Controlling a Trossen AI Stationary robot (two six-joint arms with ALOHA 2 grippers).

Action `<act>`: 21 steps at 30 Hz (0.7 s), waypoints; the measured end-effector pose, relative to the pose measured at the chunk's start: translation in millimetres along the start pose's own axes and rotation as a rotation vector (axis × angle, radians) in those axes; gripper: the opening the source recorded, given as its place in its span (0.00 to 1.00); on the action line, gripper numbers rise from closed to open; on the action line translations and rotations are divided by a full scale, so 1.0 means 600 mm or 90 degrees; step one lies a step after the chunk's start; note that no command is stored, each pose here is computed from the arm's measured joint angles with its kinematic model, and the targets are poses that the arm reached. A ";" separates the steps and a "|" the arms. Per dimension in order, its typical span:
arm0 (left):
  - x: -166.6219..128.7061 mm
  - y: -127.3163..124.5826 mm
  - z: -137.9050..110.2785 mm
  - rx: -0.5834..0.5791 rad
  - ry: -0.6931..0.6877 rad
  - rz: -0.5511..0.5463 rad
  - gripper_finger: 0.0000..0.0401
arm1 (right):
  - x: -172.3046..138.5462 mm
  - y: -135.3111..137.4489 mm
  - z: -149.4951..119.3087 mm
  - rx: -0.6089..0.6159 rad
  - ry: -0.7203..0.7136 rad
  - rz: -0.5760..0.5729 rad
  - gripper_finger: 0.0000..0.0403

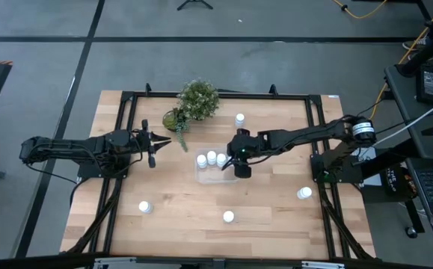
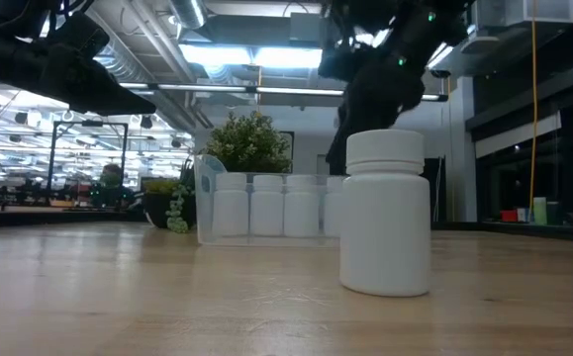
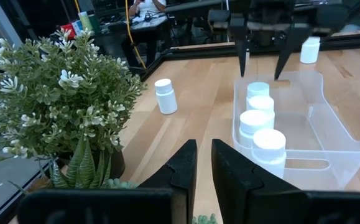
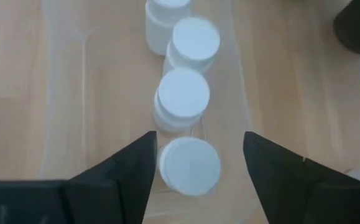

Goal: Pick and place pill bottles into a basket
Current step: Put the pill bottle into the bin

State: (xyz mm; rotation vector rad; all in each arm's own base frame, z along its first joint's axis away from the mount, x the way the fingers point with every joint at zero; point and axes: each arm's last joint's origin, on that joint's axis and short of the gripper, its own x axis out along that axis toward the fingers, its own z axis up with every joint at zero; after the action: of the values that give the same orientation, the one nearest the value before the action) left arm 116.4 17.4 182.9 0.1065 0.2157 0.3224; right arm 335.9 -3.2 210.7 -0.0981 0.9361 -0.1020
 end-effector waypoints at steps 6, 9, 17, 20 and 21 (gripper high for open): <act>0.000 0.000 -0.001 0.001 0.003 0.002 0.11 | -0.049 -0.007 0.013 -0.015 -0.033 -0.002 0.56; 0.000 0.000 -0.001 0.001 0.003 0.002 0.11 | -0.080 -0.011 0.017 -0.038 -0.063 -0.005 0.48; 0.000 0.000 -0.001 0.001 0.002 0.003 0.12 | -0.152 -0.020 0.007 -0.063 -0.119 -0.012 0.07; 0.000 0.000 -0.001 0.001 0.002 0.000 0.16 | -0.155 -0.020 -0.016 -0.058 -0.126 -0.012 0.03; 0.000 0.000 -0.001 0.001 0.002 -0.001 0.18 | -0.153 -0.019 -0.024 -0.049 -0.135 -0.013 0.03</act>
State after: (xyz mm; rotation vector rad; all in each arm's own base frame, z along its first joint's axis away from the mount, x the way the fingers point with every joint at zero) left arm 116.4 17.4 182.6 0.1071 0.2191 0.3215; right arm 269.7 -3.2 276.7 -0.1866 0.7275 -0.0720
